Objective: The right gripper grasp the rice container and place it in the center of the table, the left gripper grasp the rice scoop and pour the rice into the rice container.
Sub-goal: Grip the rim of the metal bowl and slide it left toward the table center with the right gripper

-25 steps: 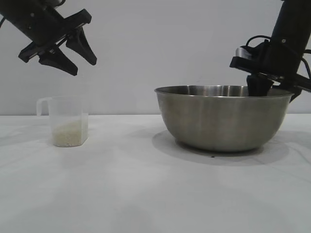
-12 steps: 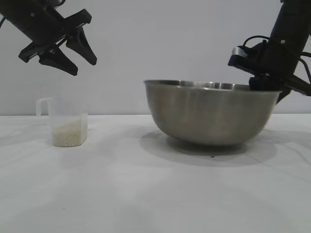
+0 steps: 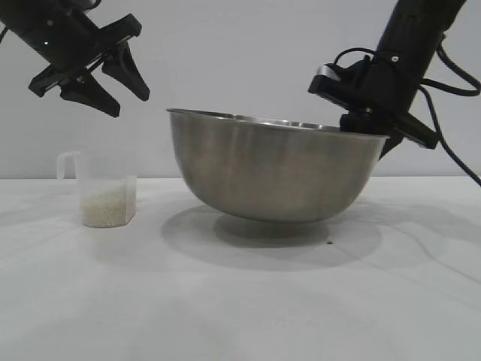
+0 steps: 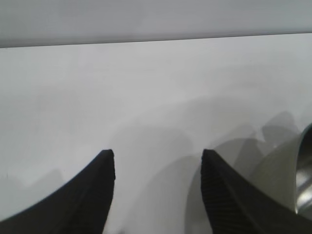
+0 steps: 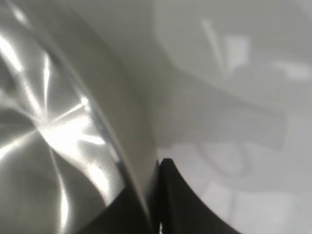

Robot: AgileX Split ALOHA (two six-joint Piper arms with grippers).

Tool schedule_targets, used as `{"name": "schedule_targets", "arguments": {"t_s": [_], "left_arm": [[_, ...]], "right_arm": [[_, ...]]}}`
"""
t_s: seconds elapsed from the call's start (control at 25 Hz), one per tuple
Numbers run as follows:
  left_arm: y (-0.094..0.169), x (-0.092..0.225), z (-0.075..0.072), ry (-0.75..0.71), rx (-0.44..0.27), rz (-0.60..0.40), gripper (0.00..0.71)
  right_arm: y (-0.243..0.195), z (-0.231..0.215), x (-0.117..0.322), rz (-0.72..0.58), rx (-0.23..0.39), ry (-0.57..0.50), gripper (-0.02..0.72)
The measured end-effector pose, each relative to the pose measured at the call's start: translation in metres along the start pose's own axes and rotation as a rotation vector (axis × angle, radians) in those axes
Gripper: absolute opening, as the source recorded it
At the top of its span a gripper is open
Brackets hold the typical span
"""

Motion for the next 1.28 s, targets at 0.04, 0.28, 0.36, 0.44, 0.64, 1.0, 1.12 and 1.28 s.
{"name": "schedule_targets", "arguments": {"t_s": [0.04, 0.28, 0.36, 0.44, 0.64, 1.0, 1.12, 1.28], "left_arm": [[0.000, 0.000, 0.000, 0.000, 0.002, 0.001, 0.386], [0.000, 0.002, -0.002, 0.000, 0.013, 0.011, 0.386], [0.000, 0.002, -0.002, 0.000, 0.015, 0.012, 0.386], [0.000, 0.002, -0.003, 0.000, 0.016, 0.013, 0.386], [0.000, 0.002, -0.003, 0.000, 0.018, 0.014, 0.386], [0.000, 0.004, -0.005, 0.000, 0.032, 0.026, 0.386], [0.000, 0.004, -0.005, -0.001, 0.033, 0.028, 0.386], [0.000, 0.004, -0.005, -0.001, 0.033, 0.028, 0.386]], "right_arm": [[-0.001, 0.002, 0.000, 0.002, -0.001, 0.005, 0.000], [-0.006, 0.002, 0.000, 0.013, -0.008, 0.002, 0.136], [-0.006, 0.003, 0.000, 0.010, -0.011, 0.002, 0.211], [-0.005, 0.003, -0.001, 0.009, -0.011, 0.003, 0.289], [0.005, 0.001, -0.010, -0.017, 0.024, 0.015, 0.461], [0.068, -0.014, -0.003, -0.028, 0.309, 0.068, 0.472], [0.084, -0.020, 0.001, -0.050, 0.342, 0.026, 0.472], [0.111, -0.029, 0.007, -0.100, 0.367, -0.025, 0.472]]}}
Point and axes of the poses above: a point on each arm's last joint axis where the gripper is mounted, y pointing back along that axis away from the gripper, z along the wrist's bending axis when the last joint is at zero, x = y × z, the point moved 7 cm from there along -y, pointing out along that axis toward the gripper, and after that the axes turned 10 degrees about y, right-handed, at the moved point
